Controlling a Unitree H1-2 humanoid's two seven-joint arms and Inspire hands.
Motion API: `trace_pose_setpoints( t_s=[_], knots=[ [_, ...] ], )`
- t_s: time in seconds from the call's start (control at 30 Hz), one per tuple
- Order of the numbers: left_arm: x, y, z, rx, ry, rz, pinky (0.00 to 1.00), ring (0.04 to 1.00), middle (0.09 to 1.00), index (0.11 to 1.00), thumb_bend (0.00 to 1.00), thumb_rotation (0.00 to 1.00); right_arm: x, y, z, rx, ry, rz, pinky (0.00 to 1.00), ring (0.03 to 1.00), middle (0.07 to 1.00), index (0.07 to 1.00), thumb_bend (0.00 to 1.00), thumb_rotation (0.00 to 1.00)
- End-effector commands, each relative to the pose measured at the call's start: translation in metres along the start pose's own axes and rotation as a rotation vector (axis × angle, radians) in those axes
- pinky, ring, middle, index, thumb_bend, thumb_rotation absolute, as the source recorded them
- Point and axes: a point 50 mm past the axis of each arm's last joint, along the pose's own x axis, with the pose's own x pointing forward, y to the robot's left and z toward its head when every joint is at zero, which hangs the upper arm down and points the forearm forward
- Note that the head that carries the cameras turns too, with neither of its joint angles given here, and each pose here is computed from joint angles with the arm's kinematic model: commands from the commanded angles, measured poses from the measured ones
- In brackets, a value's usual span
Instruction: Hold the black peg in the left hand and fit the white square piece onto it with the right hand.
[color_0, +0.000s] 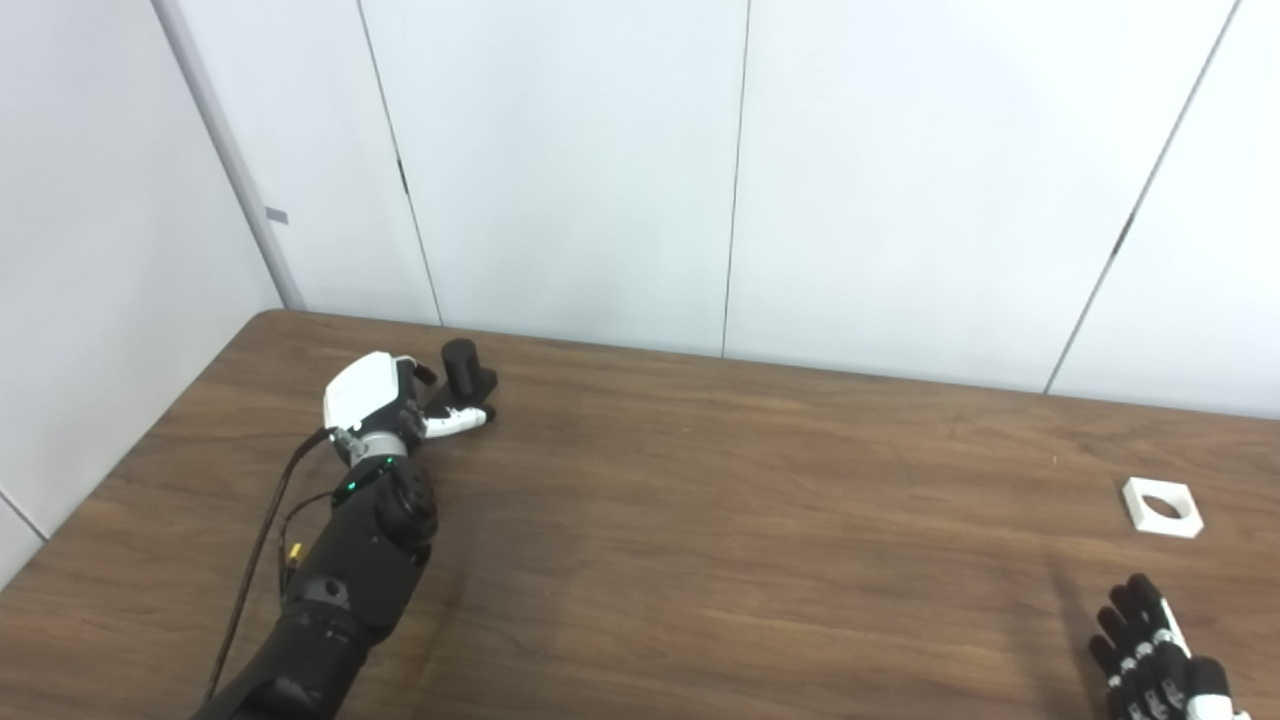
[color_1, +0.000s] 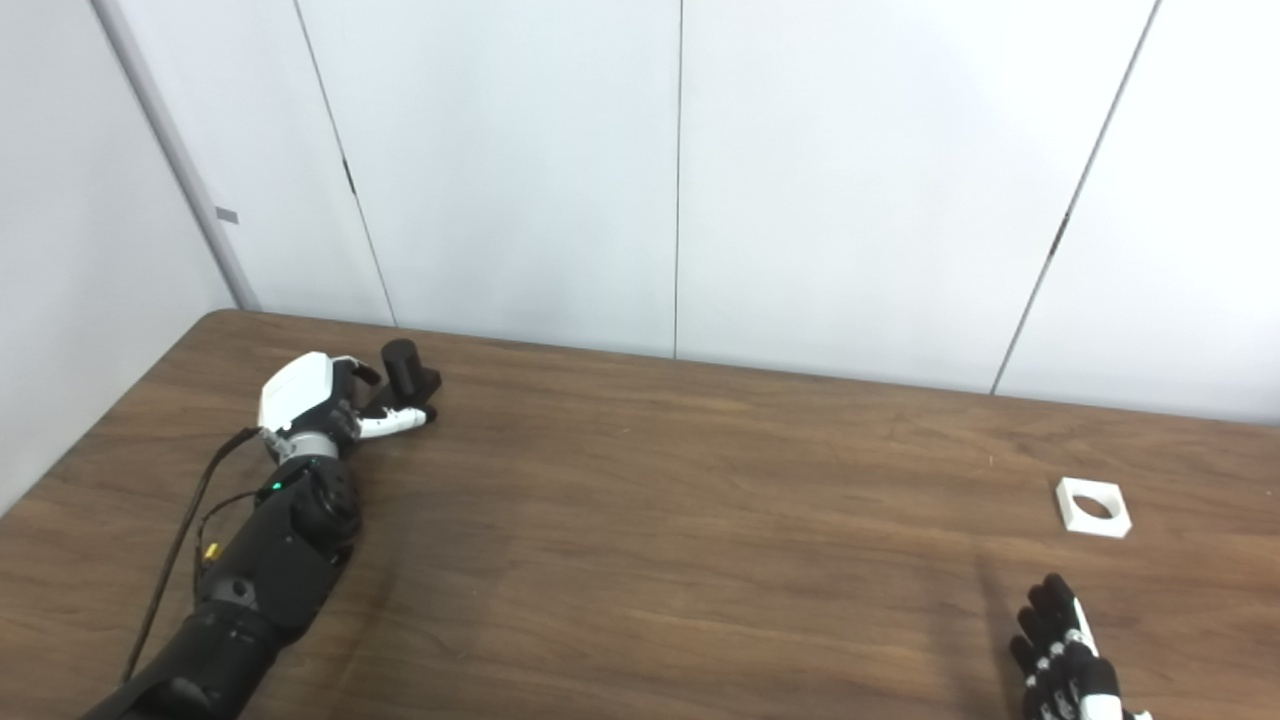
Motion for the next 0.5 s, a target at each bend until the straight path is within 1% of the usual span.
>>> trace_pose_setpoints(
  t_s=[0.0, 0.1, 0.13, 0.2, 0.23, 0.27, 0.33, 0.47],
  knots=[
    [0.011, 0.019, 0.015, -0.012, -0.049, 0.053, 0.92, 0.933, 0.878, 0.679, 0.79, 0.35, -0.001, 0.002, 0.003, -0.002, -0.007, 0.004, 1.00, 1.000, 1.000, 1.000, 0.60, 1.00],
    [0.011, 0.018, 0.015, -0.020, -0.054, 0.055, 0.91, 0.921, 0.866, 0.656, 0.79, 0.32, 0.000, 0.003, 0.003, -0.001, -0.011, 0.006, 1.00, 1.000, 1.000, 1.000, 0.60, 1.00],
    [0.012, 0.018, 0.014, -0.034, -0.056, 0.054, 0.89, 0.915, 0.863, 0.650, 0.78, 0.30, 0.000, 0.003, 0.004, -0.003, -0.012, 0.006, 1.00, 1.000, 1.000, 1.000, 0.59, 1.00],
    [0.013, 0.016, 0.011, -0.073, -0.069, 0.067, 0.85, 0.898, 0.849, 0.616, 0.77, 0.24, 0.000, 0.002, 0.004, -0.005, -0.012, 0.002, 1.00, 1.000, 1.000, 1.000, 0.59, 1.00],
    [0.013, 0.016, 0.010, -0.088, -0.076, 0.077, 0.82, 0.885, 0.833, 0.555, 0.65, 0.16, 0.000, 0.002, 0.004, -0.006, -0.013, 0.002, 1.00, 1.000, 1.000, 1.000, 0.59, 1.00],
    [0.013, 0.015, 0.009, -0.103, -0.083, 0.088, 0.81, 0.874, 0.818, 0.516, 0.58, 0.10, 0.000, 0.002, 0.005, -0.004, -0.013, 0.001, 1.00, 1.000, 1.000, 1.000, 0.60, 1.00],
    [0.013, 0.014, 0.007, -0.125, -0.087, 0.098, 0.81, 0.866, 0.790, 0.490, 0.53, 0.06, 0.000, 0.002, 0.005, 0.000, -0.013, 0.000, 1.00, 1.000, 1.000, 1.000, 0.61, 1.00],
    [0.014, 0.014, 0.005, -0.124, -0.092, 0.104, 0.81, 0.862, 0.774, 0.484, 0.52, 0.04, -0.001, 0.002, 0.006, 0.001, -0.014, 0.001, 1.00, 1.000, 1.000, 1.000, 0.61, 1.00]
  ],
)
